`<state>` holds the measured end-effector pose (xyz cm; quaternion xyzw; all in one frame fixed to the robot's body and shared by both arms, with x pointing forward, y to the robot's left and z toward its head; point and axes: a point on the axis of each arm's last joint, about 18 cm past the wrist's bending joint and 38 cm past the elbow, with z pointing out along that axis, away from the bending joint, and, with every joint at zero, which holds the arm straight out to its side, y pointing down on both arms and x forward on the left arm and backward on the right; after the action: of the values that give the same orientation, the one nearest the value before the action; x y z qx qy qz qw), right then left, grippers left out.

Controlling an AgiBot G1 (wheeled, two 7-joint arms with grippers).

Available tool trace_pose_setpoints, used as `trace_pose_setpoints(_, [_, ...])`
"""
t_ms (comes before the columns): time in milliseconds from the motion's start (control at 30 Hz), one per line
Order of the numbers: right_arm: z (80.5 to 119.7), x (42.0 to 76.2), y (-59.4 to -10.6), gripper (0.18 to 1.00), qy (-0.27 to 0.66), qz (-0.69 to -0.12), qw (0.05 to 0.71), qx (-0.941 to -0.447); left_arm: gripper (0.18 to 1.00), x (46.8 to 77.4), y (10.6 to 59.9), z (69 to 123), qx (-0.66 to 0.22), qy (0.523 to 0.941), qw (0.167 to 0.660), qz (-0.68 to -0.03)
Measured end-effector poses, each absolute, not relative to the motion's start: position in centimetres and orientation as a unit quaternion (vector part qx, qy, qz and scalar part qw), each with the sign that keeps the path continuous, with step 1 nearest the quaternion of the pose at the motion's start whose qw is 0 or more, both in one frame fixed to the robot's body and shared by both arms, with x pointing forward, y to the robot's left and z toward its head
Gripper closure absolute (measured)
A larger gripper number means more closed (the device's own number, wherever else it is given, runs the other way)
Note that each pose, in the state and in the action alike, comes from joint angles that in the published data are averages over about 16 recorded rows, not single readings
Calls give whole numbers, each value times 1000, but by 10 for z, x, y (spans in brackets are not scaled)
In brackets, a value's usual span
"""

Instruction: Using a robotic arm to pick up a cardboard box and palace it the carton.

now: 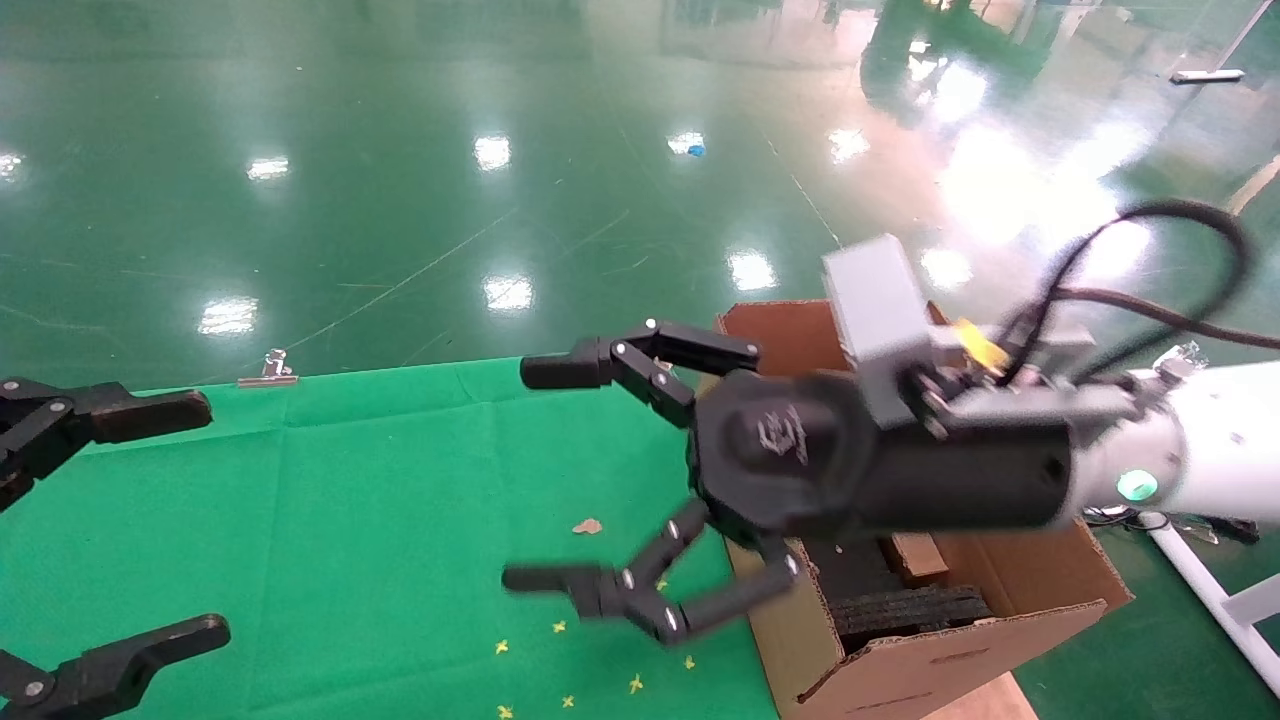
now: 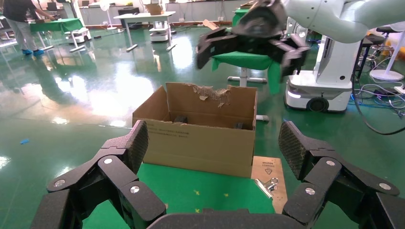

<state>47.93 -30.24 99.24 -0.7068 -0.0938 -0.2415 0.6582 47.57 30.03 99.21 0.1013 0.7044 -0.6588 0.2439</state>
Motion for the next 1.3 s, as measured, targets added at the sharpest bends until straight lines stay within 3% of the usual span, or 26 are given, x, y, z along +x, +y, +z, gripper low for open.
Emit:
trace_pose_setpoints(300, [991, 467, -302, 178, -114, -245, 661, -700, 184, 476, 300, 992, 101, 704, 244, -659])
trace_pose_setpoints(1300, [992, 475, -302, 178, -102, -244, 659, -705, 184, 476, 300, 992, 101, 704, 244, -659])
